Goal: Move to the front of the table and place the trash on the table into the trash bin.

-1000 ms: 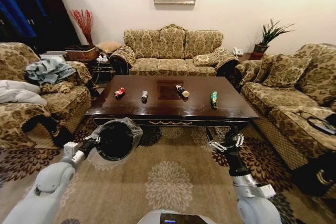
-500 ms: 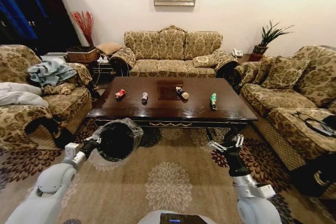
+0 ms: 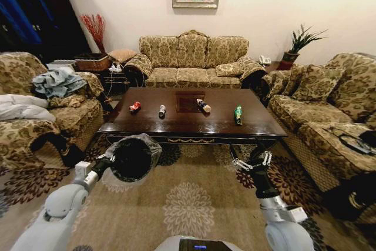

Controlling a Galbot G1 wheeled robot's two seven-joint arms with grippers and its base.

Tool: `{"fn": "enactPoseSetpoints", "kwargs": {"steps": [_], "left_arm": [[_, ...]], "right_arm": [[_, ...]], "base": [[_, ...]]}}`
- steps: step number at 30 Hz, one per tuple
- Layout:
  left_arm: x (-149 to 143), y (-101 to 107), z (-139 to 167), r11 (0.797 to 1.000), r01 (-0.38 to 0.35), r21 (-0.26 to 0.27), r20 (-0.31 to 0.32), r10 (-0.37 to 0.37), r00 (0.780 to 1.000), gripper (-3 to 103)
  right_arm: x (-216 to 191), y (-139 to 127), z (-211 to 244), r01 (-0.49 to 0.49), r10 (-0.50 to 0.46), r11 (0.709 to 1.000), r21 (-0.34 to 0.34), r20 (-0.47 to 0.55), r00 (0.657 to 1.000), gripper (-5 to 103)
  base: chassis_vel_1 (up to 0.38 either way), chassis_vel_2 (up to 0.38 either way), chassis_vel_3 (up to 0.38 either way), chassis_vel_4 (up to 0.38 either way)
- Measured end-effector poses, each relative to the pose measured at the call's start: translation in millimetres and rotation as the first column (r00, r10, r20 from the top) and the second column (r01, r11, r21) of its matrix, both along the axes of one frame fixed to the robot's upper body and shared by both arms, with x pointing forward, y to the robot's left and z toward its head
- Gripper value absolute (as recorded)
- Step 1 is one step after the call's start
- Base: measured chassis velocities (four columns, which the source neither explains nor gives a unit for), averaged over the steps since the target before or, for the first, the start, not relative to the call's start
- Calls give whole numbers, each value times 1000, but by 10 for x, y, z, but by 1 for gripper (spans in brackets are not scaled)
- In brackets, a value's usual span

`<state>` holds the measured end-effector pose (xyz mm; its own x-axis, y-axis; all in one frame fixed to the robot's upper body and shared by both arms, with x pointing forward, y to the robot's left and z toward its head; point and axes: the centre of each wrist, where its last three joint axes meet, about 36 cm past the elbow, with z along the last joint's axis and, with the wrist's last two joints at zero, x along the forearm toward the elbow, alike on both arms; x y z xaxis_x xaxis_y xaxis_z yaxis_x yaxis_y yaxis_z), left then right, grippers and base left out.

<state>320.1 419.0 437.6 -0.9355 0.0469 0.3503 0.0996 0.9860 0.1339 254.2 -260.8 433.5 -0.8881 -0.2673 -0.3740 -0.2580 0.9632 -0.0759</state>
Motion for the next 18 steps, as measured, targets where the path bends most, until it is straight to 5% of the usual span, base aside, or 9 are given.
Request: {"fn": "enactPoseSetpoints", "kwargs": {"steps": [18], "left_arm": [[-17, -41, -51, 1000, -4, -10, -5, 4, 1000, 1]], "right_arm": [[2, 2, -10, -2, 2, 1000, 0, -4, 1000, 100]], "base": [[0, 0, 0, 0]]}}
